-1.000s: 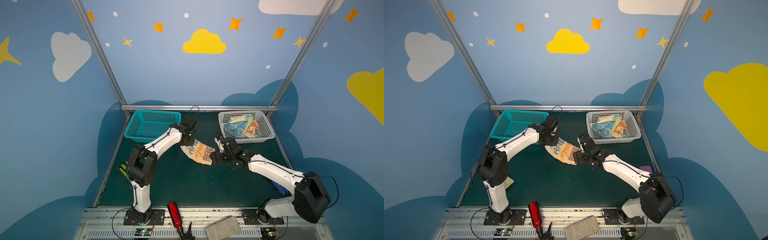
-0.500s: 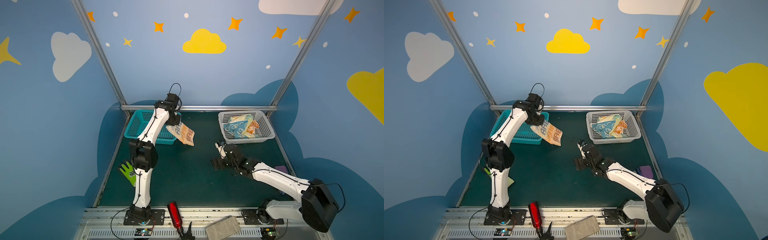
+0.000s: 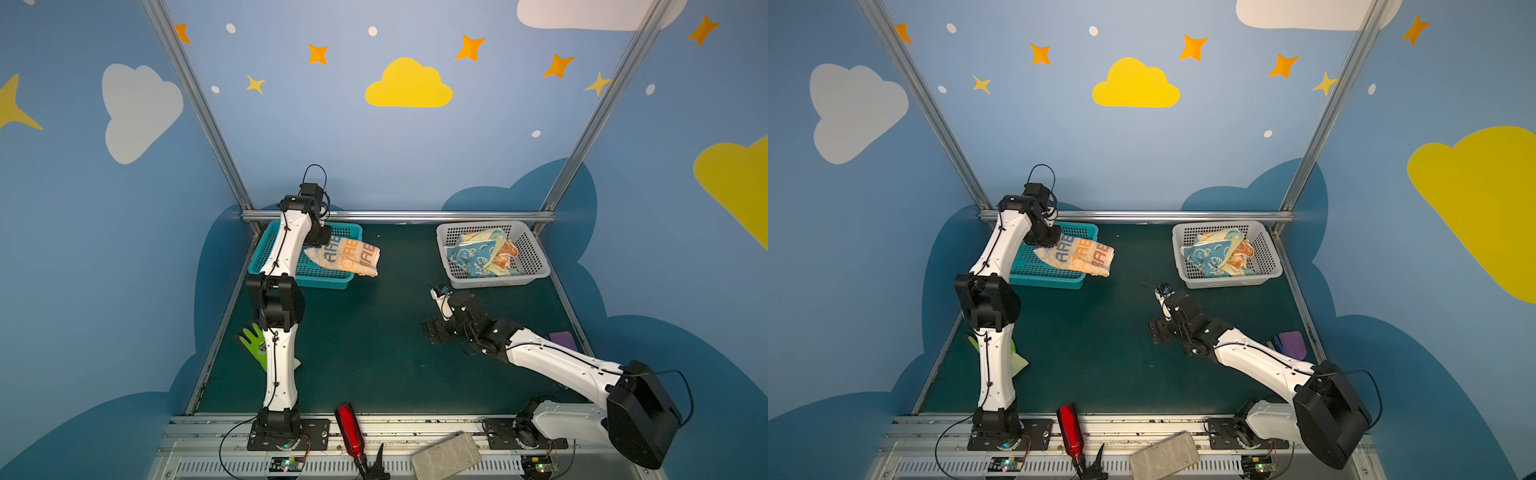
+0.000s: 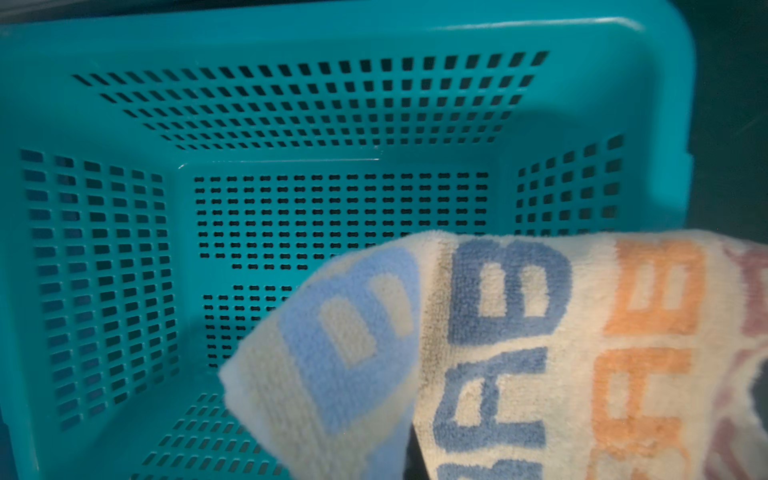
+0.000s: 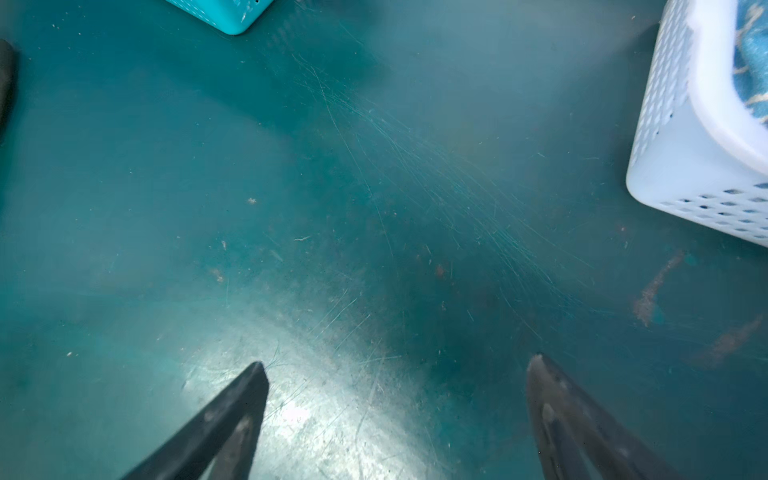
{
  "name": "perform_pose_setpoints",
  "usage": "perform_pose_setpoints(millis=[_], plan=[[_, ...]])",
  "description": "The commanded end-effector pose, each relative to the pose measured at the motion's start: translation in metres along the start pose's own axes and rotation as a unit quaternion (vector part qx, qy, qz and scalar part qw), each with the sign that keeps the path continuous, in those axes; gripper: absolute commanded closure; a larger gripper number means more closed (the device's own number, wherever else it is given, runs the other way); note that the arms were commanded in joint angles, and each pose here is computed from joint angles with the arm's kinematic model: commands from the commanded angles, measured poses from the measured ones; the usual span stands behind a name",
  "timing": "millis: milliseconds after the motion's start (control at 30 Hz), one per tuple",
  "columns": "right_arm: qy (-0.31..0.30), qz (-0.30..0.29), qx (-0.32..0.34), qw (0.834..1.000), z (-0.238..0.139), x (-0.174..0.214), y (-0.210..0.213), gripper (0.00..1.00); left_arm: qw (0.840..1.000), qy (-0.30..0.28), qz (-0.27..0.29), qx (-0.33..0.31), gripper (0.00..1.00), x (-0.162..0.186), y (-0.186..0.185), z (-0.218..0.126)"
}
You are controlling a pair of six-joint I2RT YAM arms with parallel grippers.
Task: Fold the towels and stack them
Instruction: 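Carry the folded cream towel with the left gripper into the teal basket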
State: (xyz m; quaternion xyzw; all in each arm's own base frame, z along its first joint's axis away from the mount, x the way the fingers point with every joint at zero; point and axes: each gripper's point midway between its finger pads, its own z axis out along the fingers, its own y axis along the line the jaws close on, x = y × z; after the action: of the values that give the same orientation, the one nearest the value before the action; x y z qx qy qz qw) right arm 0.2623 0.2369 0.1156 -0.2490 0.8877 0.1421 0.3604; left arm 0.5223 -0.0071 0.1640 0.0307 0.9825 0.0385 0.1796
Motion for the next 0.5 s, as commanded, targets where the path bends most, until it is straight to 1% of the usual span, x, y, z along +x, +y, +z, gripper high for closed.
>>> perform_pose_setpoints(millis=[0,67,167,300,467], plan=[[-0.008,-0.006,0.006,1.000,-0.003,-0.002,0.000,0.08,1.000,0.000,0.001,-0.016,0.96,-0.003,0.023,0.011],[-0.010,-0.007,0.007,1.000,-0.004,-0.002,0.001,0.08,1.000,-0.002,-0.007,-0.025,0.96,-0.005,0.034,0.019],[-0.014,-0.009,0.008,1.000,-0.006,-0.004,0.002,0.08,1.000,-0.005,0.001,-0.029,0.96,-0.008,0.040,0.033],[-0.011,-0.007,0.011,1.000,-0.007,-0.004,0.003,0.08,0.998,-0.004,0.017,-0.059,0.96,-0.013,0.051,0.054],[-0.004,-0.007,0.022,1.000,-0.005,-0.004,0.003,0.08,0.995,0.005,0.010,-0.104,0.96,-0.014,0.072,0.074]])
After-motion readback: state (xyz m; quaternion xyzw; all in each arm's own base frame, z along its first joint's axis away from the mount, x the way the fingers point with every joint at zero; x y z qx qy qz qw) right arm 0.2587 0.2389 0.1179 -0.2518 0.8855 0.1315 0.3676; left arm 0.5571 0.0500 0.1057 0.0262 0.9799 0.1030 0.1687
